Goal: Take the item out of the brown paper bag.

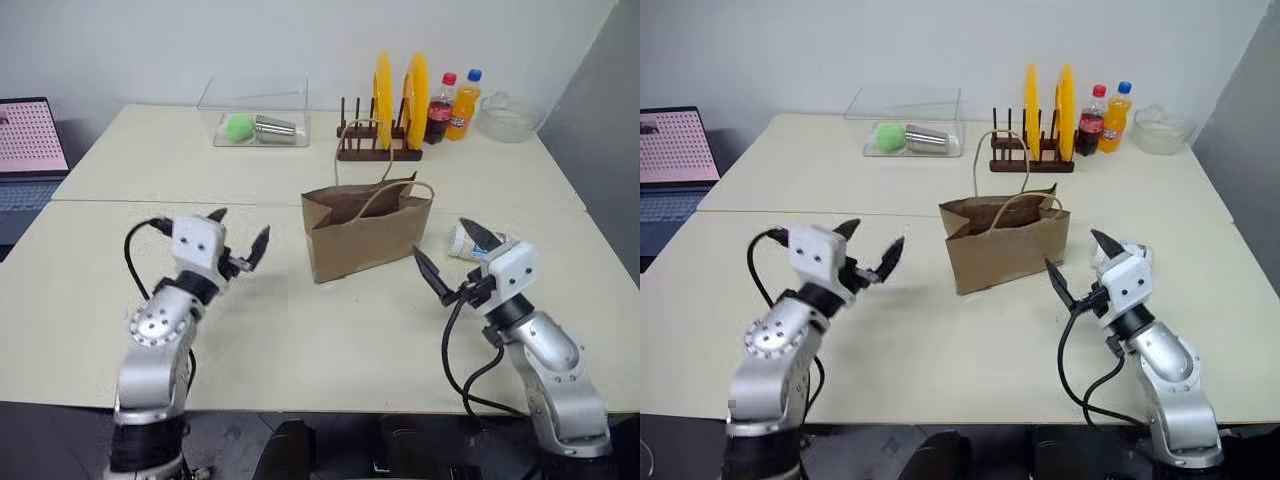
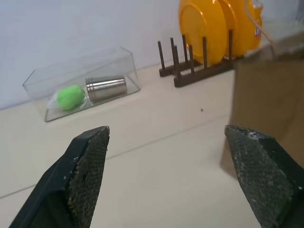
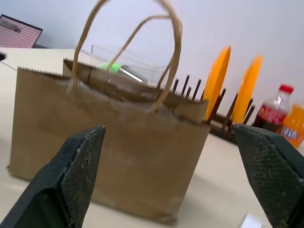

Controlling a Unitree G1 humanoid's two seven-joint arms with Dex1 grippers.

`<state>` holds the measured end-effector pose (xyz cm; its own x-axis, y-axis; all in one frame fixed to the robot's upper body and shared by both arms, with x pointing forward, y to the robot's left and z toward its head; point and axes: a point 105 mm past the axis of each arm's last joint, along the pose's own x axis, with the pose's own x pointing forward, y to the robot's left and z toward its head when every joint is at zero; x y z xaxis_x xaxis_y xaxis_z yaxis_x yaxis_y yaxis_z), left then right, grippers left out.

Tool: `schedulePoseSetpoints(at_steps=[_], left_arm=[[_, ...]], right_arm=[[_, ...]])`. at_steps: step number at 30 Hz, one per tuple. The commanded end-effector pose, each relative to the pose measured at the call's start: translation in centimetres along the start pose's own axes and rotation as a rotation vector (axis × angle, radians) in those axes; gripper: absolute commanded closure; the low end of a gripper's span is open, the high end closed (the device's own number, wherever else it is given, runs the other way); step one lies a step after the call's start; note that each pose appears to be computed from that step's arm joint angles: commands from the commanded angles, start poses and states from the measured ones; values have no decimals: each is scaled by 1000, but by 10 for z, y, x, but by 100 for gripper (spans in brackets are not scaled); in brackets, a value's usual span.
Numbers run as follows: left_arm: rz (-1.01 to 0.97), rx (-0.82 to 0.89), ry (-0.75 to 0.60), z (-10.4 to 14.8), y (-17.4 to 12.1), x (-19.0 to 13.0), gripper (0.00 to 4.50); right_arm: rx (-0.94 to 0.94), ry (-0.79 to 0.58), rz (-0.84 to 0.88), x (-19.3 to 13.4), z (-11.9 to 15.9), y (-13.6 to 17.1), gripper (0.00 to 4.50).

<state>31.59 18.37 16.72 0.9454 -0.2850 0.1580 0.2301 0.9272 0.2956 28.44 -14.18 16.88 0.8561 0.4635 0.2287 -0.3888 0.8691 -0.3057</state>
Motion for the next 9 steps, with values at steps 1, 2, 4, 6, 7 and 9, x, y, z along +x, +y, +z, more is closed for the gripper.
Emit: schedulePoseSetpoints(at_steps=[1,2,4,6,7,9], left_arm=[[54,18,-49,9,-10,-10,42],[59,2,-40,5,-12,-12,42],[70,-7,-34,2,-15,-13,42],[77,-26,-32,0,-17,-12,42],[72,-39,-32,-1,-19,-12,42],[56,-72,-38,-1,-22,-11,42]], right_arm=[[22,-21,-60,-3,-2,-6,0],[28,-15,-77,-5,-5,-10,0],[32,-1,-108,-6,-10,-17,0],[29,10,-129,-7,-14,-24,0],[36,13,-141,-7,-15,-28,0],[40,14,-151,-7,-16,-32,0]])
